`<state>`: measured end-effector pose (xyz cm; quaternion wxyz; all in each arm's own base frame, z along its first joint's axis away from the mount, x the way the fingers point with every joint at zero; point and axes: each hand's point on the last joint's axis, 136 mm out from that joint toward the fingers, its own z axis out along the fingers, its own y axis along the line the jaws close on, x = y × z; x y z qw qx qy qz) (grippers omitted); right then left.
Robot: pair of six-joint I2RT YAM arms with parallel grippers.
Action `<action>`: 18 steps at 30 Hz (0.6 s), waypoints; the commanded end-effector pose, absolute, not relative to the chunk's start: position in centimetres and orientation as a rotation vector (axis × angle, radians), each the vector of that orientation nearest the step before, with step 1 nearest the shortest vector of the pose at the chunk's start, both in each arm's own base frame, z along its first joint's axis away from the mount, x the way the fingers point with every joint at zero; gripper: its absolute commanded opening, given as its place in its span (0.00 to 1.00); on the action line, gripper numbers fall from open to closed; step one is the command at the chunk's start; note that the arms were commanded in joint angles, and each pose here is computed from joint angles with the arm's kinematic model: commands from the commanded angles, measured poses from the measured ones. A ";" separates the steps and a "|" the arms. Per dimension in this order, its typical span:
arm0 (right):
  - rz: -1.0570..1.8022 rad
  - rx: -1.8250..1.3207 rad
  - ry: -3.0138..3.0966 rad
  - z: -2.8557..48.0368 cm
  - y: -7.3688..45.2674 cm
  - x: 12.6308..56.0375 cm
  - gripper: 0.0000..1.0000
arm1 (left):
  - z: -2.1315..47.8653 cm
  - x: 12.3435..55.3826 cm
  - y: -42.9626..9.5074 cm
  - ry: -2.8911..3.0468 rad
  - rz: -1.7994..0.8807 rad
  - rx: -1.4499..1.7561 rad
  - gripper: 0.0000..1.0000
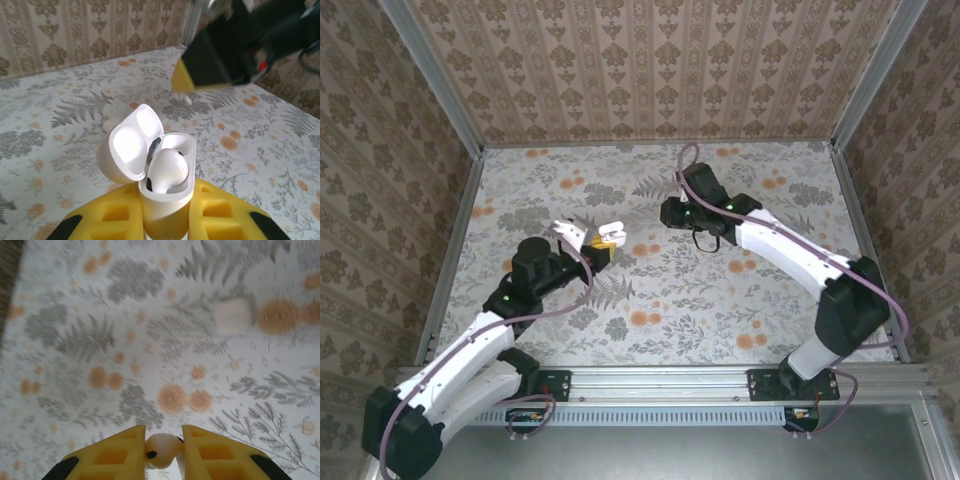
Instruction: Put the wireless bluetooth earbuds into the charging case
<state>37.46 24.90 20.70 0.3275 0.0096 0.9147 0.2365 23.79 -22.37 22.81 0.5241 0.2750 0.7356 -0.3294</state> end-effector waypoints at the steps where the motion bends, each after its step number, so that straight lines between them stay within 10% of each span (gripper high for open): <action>1: 0.668 0.048 2.262 23.9 24.7 37.2 0.22 | 26.6 24.2 -24.0 1.631 -0.824 0.680 0.00; 18: 0.754 0.019 2.060 29.8 24.7 33.6 0.21 | 26.3 25.3 -28.2 1.626 -0.907 0.742 0.00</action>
